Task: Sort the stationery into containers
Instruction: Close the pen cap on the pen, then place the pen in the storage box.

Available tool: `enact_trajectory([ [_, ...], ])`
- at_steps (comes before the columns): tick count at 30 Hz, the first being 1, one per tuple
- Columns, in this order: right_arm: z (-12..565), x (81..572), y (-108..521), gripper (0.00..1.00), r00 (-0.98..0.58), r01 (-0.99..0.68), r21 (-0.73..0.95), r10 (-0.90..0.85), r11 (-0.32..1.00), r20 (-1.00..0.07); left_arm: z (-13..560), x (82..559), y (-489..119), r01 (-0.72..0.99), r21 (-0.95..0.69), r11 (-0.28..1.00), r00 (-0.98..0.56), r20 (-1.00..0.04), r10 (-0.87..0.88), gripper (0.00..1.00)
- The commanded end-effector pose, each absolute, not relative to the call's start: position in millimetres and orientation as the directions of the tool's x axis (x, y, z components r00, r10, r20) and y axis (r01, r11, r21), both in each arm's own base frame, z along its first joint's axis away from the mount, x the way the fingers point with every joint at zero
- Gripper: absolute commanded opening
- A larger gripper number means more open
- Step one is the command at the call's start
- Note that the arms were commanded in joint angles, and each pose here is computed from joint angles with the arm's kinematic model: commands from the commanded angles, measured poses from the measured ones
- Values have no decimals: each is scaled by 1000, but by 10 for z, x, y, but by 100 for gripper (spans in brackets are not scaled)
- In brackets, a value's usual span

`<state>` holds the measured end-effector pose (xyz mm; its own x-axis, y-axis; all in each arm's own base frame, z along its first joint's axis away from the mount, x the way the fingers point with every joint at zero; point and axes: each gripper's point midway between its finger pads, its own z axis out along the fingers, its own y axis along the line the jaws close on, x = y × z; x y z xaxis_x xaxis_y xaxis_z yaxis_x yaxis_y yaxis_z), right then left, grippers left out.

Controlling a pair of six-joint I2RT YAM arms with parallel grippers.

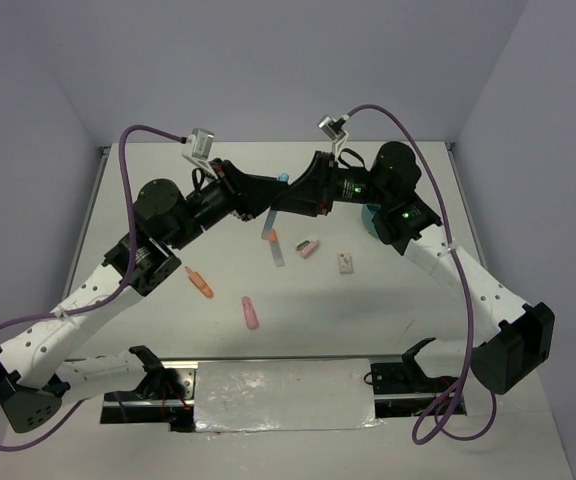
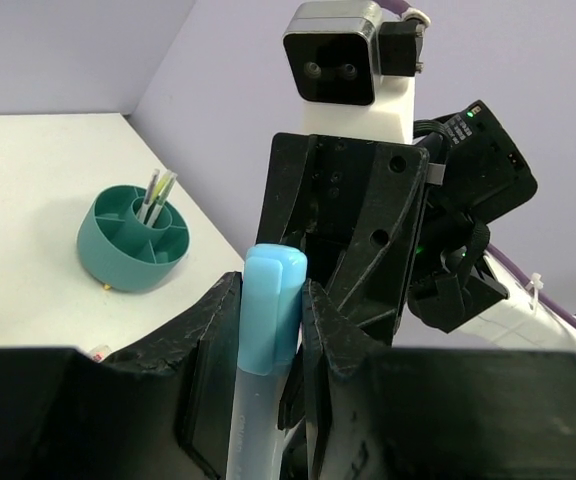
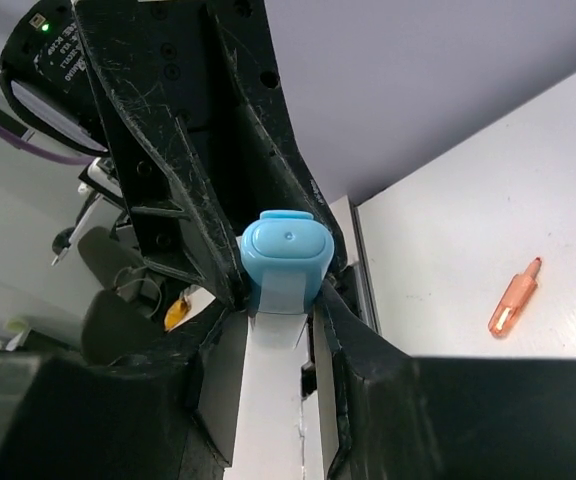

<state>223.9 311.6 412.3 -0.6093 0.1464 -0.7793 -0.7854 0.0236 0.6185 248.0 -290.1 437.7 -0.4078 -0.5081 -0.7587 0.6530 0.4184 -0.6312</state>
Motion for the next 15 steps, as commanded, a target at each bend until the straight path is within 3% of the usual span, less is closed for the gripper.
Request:
enact_trajectory([
  [1, 4262, 2651, 3057, 0, -470, -832, 532, 309, 158, -827, 4402, 2158, -3008, 684, -646, 340, -491, -751, -441, 13],
  [2, 4191, 2654, 3056, 0, -476, -829, 536, 301, 161, -827, 4459, 2166, -3003, 687, -640, 343, -482, -755, -445, 24],
  [3, 4166, 2655, 3046, 0, -475, -829, 534, 298, 164, -828, 4448, 2183, -2998, 682, -638, 358, -481, -760, -438, 49],
  [5, 4083, 2656, 3025, 0, -470, -831, 528, 287, 172, -834, 4560, 2273, -2950, 664, -636, 393, -450, -760, -469, 74],
  [6, 4037, 2672, 3016, 0, -467, -831, 525, 282, 183, -838, 4535, 2316, -2923, 642, -639, 424, -450, -762, -467, 94],
  [7, 4018, 2687, 2984, 0, -462, -831, 521, 282, 193, -841, 4546, 2367, -2882, 607, -647, 460, -453, -758, -468, 99],
  [12, 3730, 2813, 2655, 0, -432, -827, 499, 276, 259, -859, 4344, 2864, -2271, 146, -708, 691, -380, -685, -622, 99],
  [15, 3447, 3141, 2242, 0, -348, -774, 411, 220, 481, -911, 4189, 2903, -1963, -33, -653, 756, -372, -694, -616, 99],
])
